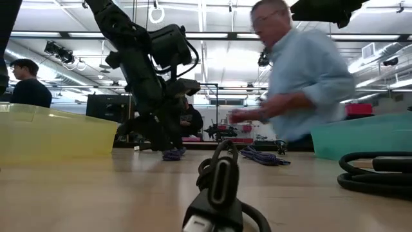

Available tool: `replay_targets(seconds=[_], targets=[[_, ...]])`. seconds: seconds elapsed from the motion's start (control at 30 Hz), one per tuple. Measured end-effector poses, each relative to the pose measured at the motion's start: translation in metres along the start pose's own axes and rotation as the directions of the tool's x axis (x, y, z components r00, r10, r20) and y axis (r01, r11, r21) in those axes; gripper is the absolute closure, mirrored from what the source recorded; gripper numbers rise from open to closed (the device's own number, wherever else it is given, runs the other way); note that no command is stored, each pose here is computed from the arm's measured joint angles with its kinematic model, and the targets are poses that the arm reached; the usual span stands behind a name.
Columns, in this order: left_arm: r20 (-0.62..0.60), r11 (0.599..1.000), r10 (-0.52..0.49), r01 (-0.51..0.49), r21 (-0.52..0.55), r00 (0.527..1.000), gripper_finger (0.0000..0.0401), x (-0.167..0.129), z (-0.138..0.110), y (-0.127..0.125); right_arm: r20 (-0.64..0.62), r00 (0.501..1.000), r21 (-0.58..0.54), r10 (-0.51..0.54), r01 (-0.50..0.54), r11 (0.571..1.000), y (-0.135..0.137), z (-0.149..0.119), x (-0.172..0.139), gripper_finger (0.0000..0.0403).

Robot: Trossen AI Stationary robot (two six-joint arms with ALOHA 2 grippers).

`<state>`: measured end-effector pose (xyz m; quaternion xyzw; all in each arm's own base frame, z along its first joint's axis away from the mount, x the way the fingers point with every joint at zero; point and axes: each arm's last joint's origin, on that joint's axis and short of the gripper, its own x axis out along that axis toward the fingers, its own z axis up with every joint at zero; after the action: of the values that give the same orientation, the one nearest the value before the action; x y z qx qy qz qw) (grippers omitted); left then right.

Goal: Pick & Place USB Port
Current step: Put the left purple and white charger cable into the light green bin

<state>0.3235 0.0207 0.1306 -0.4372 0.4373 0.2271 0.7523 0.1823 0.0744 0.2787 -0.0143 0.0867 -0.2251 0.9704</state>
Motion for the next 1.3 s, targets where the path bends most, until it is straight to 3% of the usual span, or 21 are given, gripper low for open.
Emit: replay_targets(seconds=[0.27, 0.47, 0.73, 0.93, 1.1, 1.2, 1.3], targets=[[0.002, 0.999, 0.045, -0.045, -0.019, 0.999, 0.0279, 0.007, -0.001, 0.004, -0.001, 1.0, -0.003, -0.001, 0.001, 1.0, 0.0, 0.0, 0.0, 0.0256], [-0.02, 0.999, 0.044, -0.044, 0.005, 0.999, 0.0384, 0.007, -0.002, 0.005, -0.001, 1.0, -0.005, -0.002, 0.002, 1.0, 0.0, 0.0, 0.0, 0.0256], [0.036, 0.996, 0.047, -0.05, 0.073, 0.998, 0.0392, -0.003, -0.001, 0.002, -0.006, 1.0, -0.012, -0.004, 0.004, 1.0, 0.0, -0.001, 0.0, 0.0256], [0.185, 0.987, -0.052, 0.021, 0.162, 0.981, 0.0392, -0.042, 0.007, -0.014, -0.002, 1.0, -0.012, -0.029, 0.029, 1.0, -0.001, -0.001, 0.0, 0.0256], [0.358, 0.943, -0.209, 0.09, 0.321, 0.91, 0.0392, -0.082, 0.011, -0.035, -0.012, 0.998, -0.011, -0.06, 0.06, 0.998, -0.003, -0.003, 0.001, 0.0256], [0.445, 0.89, -0.335, 0.124, 0.439, 0.831, 0.0392, -0.102, 0.011, -0.05, -0.013, 0.997, -0.004, -0.071, 0.071, 0.998, -0.004, -0.003, 0.002, 0.0256], [0.499, 0.81, -0.477, 0.141, 0.569, 0.724, 0.0392, -0.119, 0.011, -0.066, -0.017, 0.996, 0.028, -0.091, 0.091, 0.995, -0.006, -0.003, 0.006, 0.0256]])
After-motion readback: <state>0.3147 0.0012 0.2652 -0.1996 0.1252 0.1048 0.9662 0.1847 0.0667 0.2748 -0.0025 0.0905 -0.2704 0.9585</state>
